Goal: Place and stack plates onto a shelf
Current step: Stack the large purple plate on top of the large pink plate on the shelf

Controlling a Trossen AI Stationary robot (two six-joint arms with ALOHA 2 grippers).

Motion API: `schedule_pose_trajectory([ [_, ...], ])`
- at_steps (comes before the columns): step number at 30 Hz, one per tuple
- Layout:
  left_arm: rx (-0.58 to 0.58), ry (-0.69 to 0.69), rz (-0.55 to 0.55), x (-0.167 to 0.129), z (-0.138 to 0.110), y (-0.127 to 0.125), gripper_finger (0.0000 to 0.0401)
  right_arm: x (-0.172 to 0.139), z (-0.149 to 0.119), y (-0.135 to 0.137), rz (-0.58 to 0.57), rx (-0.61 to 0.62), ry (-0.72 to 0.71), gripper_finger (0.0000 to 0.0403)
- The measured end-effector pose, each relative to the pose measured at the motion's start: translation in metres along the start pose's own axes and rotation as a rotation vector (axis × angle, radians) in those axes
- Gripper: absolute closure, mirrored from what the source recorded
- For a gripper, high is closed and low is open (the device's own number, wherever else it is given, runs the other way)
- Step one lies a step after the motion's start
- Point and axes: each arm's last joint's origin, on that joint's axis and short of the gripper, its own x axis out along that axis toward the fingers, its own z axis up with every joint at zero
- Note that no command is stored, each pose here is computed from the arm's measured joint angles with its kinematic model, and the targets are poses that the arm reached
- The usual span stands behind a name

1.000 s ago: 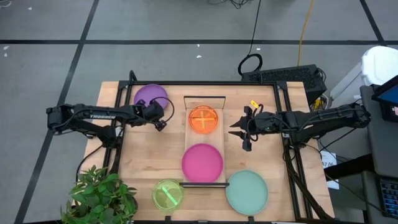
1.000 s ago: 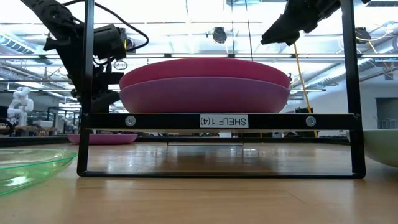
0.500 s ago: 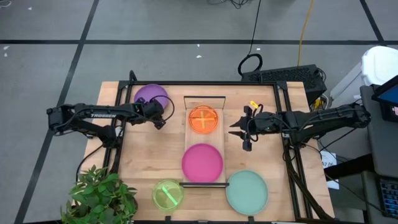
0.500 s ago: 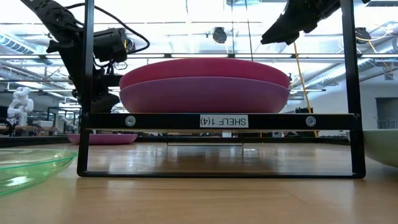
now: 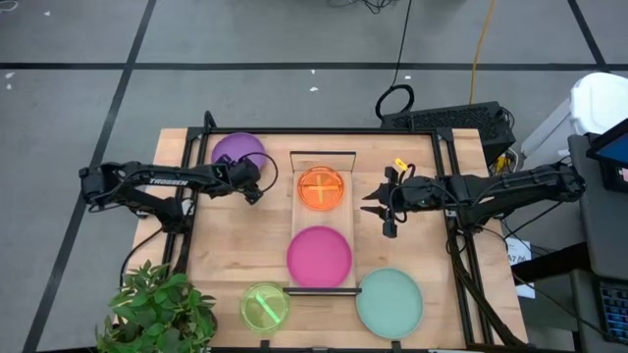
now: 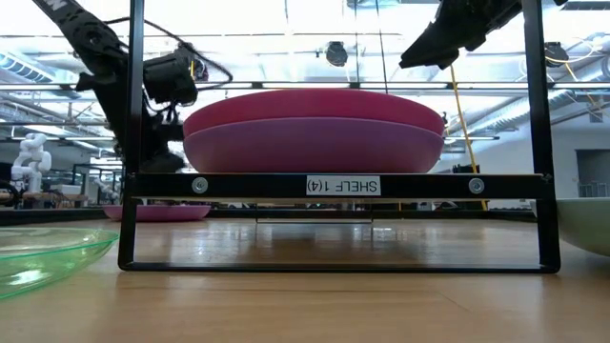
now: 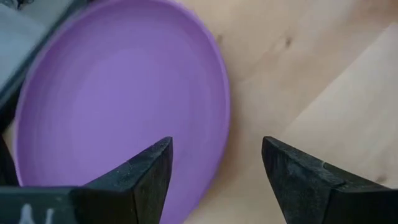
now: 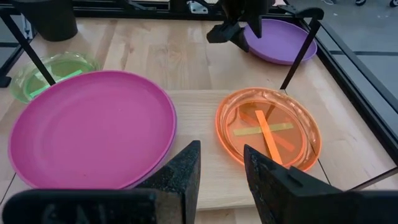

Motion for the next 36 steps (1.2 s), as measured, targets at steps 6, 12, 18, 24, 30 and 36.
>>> schedule_pose_trajectory([
  [6,0.042,0.006,0.045,0.007,-0.001,-0.003,0.0149,0.000,0.000,0.000,-0.001,0.000,0.001,0.0298],
  [12,0.079,0.037,0.041,0.013,-0.004,-0.005,0.0150,0.000,0.000,0.000,-0.001,0.000,0.001,0.0298],
  [18,0.116,0.072,0.011,0.019,-0.006,-0.008,0.0198,0.000,0.000,0.000,-0.001,0.000,0.001,0.0298],
  [24,0.144,0.077,0.012,0.020,-0.007,-0.009,0.0277,0.000,0.000,0.000,-0.001,0.000,0.001,0.0298],
  [30,0.198,0.067,0.025,0.019,-0.006,-0.010,0.0359,0.000,0.000,0.000,-0.001,-0.008,0.001,0.0298],
  [36,0.231,0.029,0.053,0.015,-0.001,-0.014,0.0389,0.000,0.000,0.000,-0.001,-0.023,0.001,0.0298],
])
